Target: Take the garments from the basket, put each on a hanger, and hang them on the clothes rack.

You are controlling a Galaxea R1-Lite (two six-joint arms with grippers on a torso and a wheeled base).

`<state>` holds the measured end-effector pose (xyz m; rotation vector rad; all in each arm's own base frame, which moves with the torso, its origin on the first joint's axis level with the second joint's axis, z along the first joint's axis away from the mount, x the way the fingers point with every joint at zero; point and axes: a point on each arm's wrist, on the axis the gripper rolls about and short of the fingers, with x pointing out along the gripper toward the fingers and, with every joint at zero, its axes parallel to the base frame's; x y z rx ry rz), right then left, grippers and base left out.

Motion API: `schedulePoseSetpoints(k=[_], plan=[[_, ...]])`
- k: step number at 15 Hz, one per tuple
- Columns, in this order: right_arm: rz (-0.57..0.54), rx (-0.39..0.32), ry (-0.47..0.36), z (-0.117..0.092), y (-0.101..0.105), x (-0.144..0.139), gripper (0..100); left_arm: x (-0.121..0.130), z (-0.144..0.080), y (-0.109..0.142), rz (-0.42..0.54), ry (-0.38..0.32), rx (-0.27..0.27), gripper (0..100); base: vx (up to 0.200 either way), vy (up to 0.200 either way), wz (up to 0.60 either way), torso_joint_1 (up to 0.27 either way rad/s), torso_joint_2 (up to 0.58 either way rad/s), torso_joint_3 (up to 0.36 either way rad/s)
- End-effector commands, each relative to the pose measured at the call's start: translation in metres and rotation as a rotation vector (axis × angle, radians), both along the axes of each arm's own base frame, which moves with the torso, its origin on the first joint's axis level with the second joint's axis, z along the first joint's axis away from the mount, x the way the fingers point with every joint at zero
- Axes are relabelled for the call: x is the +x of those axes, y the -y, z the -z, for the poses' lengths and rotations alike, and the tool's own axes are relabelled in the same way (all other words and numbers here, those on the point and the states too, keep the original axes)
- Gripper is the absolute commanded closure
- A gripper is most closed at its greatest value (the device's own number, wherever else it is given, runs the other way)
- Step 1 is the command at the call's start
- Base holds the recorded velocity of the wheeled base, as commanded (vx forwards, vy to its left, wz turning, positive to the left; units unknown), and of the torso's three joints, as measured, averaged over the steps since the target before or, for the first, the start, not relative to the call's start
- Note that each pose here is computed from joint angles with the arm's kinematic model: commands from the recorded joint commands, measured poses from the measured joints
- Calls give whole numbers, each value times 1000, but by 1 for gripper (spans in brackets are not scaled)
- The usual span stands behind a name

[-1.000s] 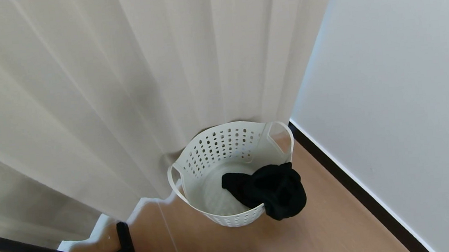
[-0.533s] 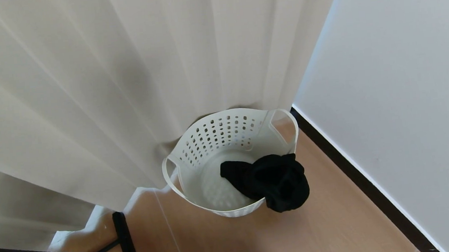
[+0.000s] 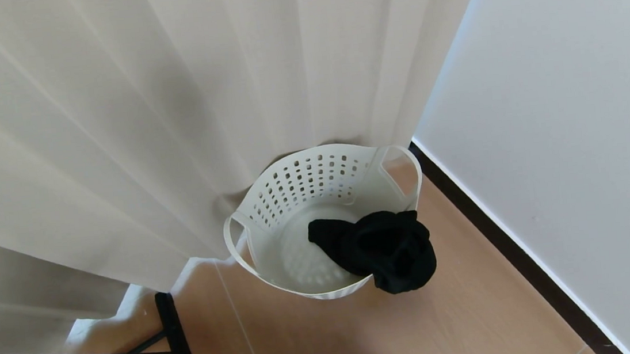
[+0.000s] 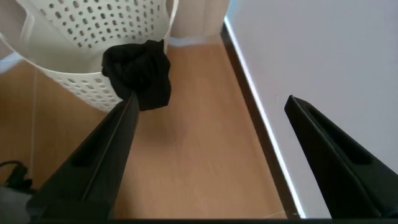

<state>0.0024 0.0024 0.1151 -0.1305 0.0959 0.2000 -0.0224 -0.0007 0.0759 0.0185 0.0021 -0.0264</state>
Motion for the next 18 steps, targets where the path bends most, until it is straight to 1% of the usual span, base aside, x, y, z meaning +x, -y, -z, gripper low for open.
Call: schedulePoseSetpoints(k=[1, 2, 3, 4, 5, 7, 8, 9, 10, 11, 12, 13, 15, 17, 18], plan=[[-180, -156, -232, -68, -22, 92, 0, 0, 0, 0, 0, -1, 0, 0, 0, 0, 0, 0, 0, 0], [-215, -279, -252, -79, -30, 125, 0, 0, 0, 0, 0, -1, 0, 0, 0, 0, 0, 0, 0, 0], [-246, -355, -261, -87, -37, 150, 0, 0, 0, 0, 0, -1, 0, 0, 0, 0, 0, 0, 0, 0], [-272, -388, -269, -90, -42, 162, 0, 0, 0, 0, 0, -1, 0, 0, 0, 0, 0, 0, 0, 0], [-363, -499, -324, -98, -59, 192, 0, 0, 0, 0, 0, -1, 0, 0, 0, 0, 0, 0, 0, 0], [-485, -674, -388, -106, -73, 214, 0, 0, 0, 0, 0, -1, 0, 0, 0, 0, 0, 0, 0, 0], [-546, -737, -392, -111, -83, 224, 0, 0, 0, 0, 0, -1, 0, 0, 0, 0, 0, 0, 0, 0], [-546, -737, -392, -111, -83, 224, 0, 0, 0, 0, 0, -1, 0, 0, 0, 0, 0, 0, 0, 0], [-650, -822, -420, -104, -106, 251, 0, 0, 0, 0, 0, -1, 0, 0, 0, 0, 0, 0, 0, 0], [-737, -892, -393, -94, -114, 264, 0, 0, 0, 0, 0, -1, 0, 0, 0, 0, 0, 0, 0, 0], [-794, -947, -373, -87, -117, 272, 0, 0, 0, 0, 0, -1, 0, 0, 0, 0, 0, 0, 0, 0], [-802, -958, -370, -86, -118, 273, 0, 0, 0, 0, 0, -1, 0, 0, 0, 0, 0, 0, 0, 0], [-802, -966, -382, -69, -129, 302, 0, 0, 0, 0, 0, -1, 0, 0, 0, 0, 0, 0, 0, 0], [-804, -952, -416, -52, -139, 329, 0, 0, 0, 0, 0, -1, 0, 0, 0, 0, 0, 0, 0, 0], [-803, -944, -430, -45, -142, 337, 0, 0, 0, 0, 0, -1, 0, 0, 0, 0, 0, 0, 0, 0]])
